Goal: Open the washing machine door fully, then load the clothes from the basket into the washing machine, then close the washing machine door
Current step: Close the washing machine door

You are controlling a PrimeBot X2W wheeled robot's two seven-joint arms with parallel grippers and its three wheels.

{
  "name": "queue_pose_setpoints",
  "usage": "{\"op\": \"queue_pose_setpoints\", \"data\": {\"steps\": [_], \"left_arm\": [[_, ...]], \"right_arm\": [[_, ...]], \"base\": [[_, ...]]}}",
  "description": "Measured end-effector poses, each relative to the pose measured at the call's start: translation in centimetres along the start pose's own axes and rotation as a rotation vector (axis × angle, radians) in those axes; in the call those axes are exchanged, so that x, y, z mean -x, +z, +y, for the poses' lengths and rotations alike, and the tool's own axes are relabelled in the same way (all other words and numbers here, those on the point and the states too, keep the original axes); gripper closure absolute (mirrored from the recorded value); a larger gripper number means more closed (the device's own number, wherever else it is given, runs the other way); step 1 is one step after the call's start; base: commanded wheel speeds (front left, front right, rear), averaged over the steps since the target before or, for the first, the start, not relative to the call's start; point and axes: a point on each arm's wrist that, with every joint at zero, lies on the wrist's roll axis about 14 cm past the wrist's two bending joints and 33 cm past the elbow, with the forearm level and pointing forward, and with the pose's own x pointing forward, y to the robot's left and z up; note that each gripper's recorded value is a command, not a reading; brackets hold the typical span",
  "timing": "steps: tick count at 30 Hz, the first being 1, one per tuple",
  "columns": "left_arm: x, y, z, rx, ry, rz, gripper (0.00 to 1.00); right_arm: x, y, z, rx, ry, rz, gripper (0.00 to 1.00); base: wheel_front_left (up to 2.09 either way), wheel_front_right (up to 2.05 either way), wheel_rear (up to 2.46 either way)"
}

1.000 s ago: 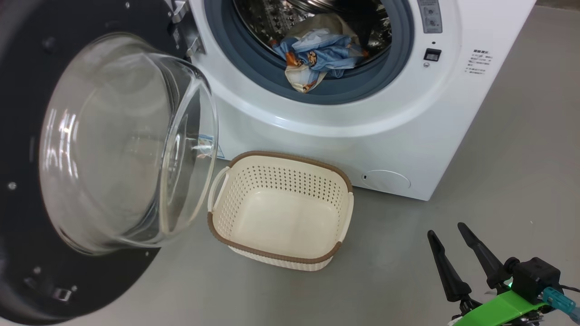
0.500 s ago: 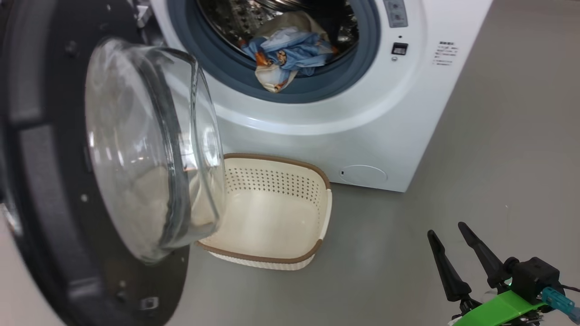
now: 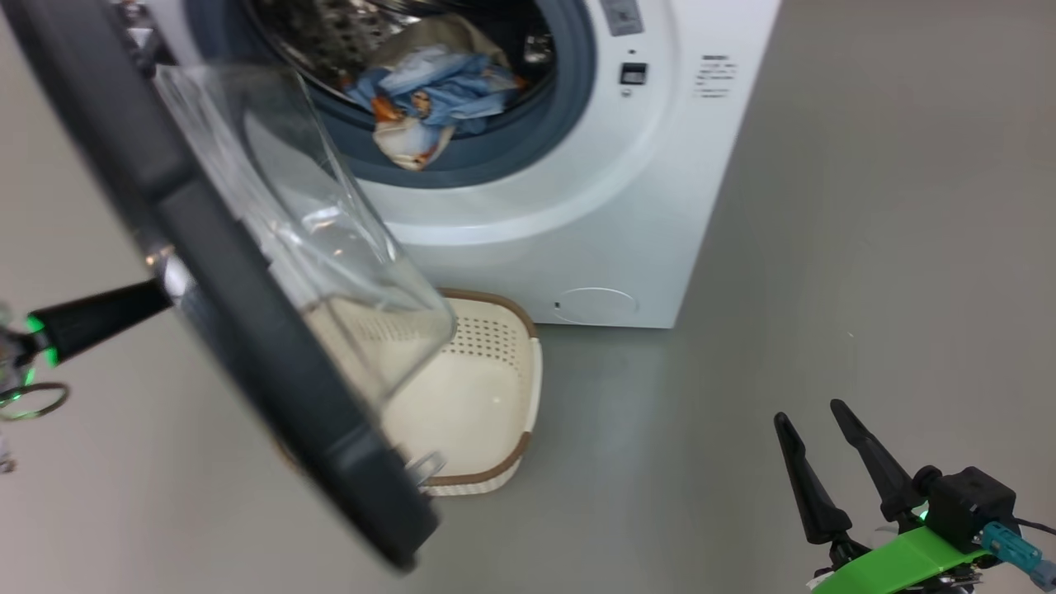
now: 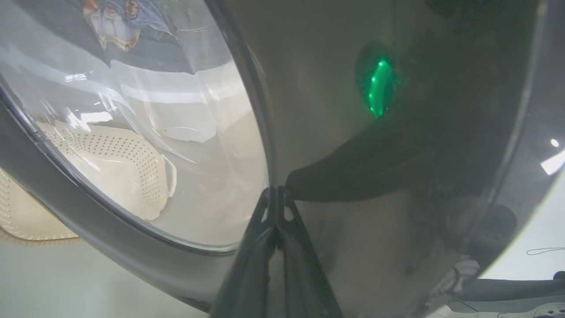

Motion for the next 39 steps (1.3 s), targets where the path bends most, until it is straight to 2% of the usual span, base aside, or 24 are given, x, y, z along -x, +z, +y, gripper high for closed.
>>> {"op": "queue_pose_setpoints", "data": {"steps": [8, 18, 26, 30, 31, 32, 34, 39], "left_arm": [[-5.6, 0.4, -3.1, -0.073, -0.116, 0.036, 1.0], [-10.4, 1.2, -4.4, -0.079, -0.181, 0.032, 1.0], [-10.2, 1.4, -4.3, -0.077, -0.168, -0.009, 1.0], [-8.8, -0.1, -2.0, -0.04, -0.095, -0.031, 0.98], [-8.4, -0.6, -1.2, -0.027, -0.069, -0.039, 0.82], [-7.9, -1.2, -0.4, -0.014, -0.047, -0.042, 0.72], [-7.0, -2.3, 1.0, -0.008, 0.008, -0.056, 0.0], [-5.2, -4.1, 4.1, 0.022, 0.117, -0.133, 0.0]], "right_arm": [[1.6, 0.3, -2.0, 0.006, -0.078, -0.008, 0.0], [3.8, 0.7, -4.3, 0.007, -0.174, -0.02, 0.0], [3.9, 1.3, -4.5, 0.009, -0.185, -0.038, 0.0], [3.7, 1.6, -4.0, 0.01, -0.165, -0.047, 0.0], [3.6, 1.7, -3.8, 0.011, -0.159, -0.049, 0.0], [3.5, 1.7, -3.7, 0.013, -0.154, -0.05, 0.0], [3.3, 1.8, -3.5, 0.016, -0.144, -0.051, 0.0], [3.1, 2.0, -3.3, 0.026, -0.128, -0.052, 0.0]], "base": [[0.0, 0.0, 0.0], [0.0, 0.0, 0.0], [0.0, 0.0, 0.0], [0.0, 0.0, 0.0], [0.0, 0.0, 0.0], [0.0, 0.0, 0.0], [0.0, 0.0, 0.0], [0.0, 0.0, 0.0]]}}
